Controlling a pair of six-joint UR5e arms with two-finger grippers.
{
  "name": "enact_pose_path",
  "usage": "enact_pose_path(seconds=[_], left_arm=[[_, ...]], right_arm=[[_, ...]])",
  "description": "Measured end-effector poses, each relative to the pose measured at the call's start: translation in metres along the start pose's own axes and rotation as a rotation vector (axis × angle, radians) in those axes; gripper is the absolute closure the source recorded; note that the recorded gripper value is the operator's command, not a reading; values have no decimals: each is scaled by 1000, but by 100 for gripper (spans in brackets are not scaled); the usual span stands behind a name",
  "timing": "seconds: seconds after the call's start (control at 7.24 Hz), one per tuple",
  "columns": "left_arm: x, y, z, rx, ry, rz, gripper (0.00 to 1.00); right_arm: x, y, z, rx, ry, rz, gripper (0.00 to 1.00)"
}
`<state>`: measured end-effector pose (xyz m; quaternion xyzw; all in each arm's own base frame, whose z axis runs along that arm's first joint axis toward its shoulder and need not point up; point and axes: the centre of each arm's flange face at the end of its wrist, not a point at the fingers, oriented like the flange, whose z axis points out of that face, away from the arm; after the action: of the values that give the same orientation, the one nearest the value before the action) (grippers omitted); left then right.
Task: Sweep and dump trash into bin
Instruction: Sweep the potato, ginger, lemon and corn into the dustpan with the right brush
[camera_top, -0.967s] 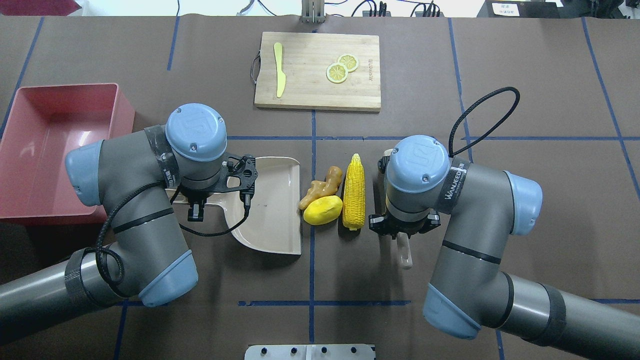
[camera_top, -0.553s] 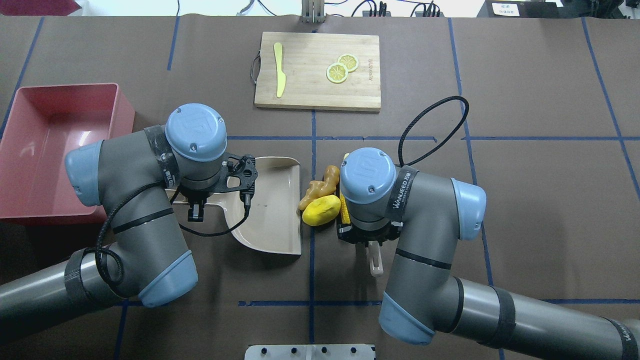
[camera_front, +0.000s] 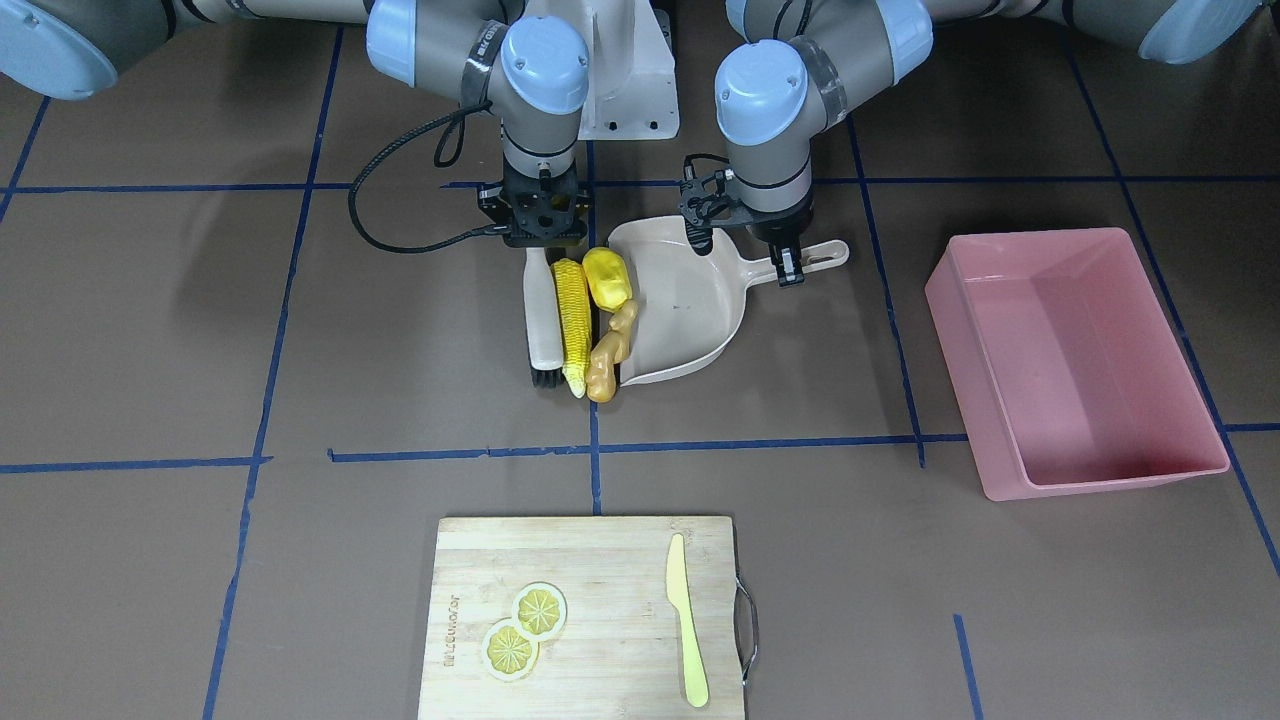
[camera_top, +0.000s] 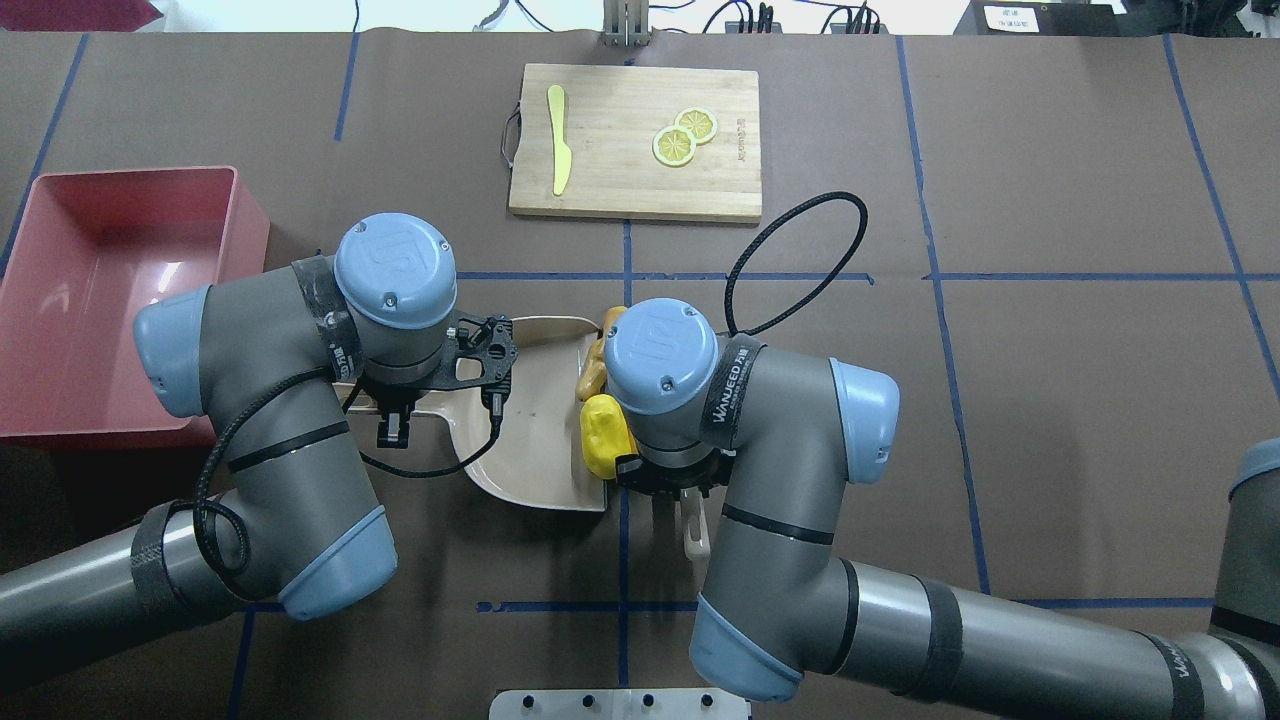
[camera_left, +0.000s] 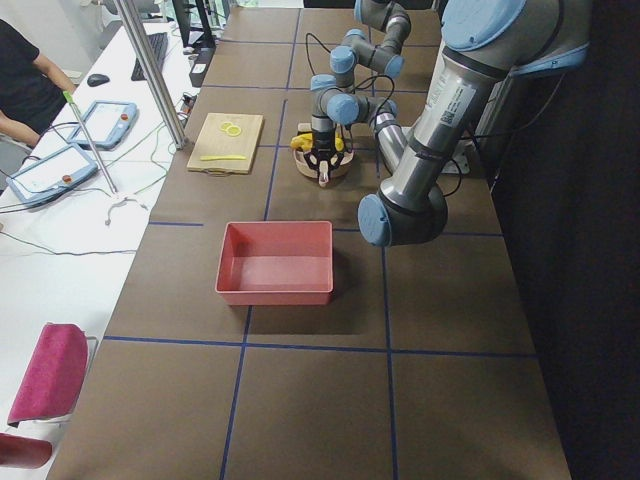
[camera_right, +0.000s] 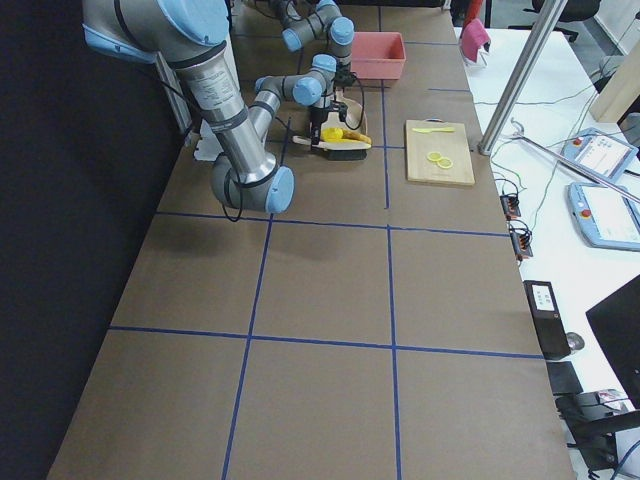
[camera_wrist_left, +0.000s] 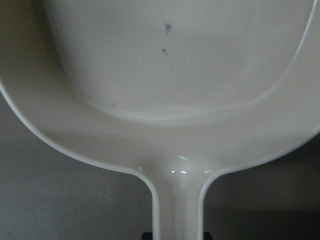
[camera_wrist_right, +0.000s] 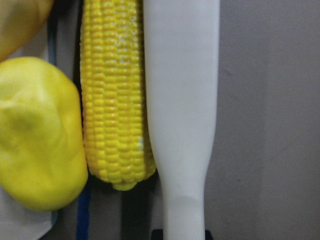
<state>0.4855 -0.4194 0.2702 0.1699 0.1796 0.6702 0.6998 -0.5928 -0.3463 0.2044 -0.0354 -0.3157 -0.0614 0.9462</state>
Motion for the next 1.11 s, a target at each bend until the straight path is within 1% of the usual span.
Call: enact_pose_path(seconds=[0.41, 1.11], left_arm=[[0, 1, 1, -2, 0, 0, 100], [0, 1, 1, -1, 1, -1, 100]], right_arm=[[-32, 2, -7, 3, -11, -21, 100], [-50, 6, -16, 22, -51, -44, 100]])
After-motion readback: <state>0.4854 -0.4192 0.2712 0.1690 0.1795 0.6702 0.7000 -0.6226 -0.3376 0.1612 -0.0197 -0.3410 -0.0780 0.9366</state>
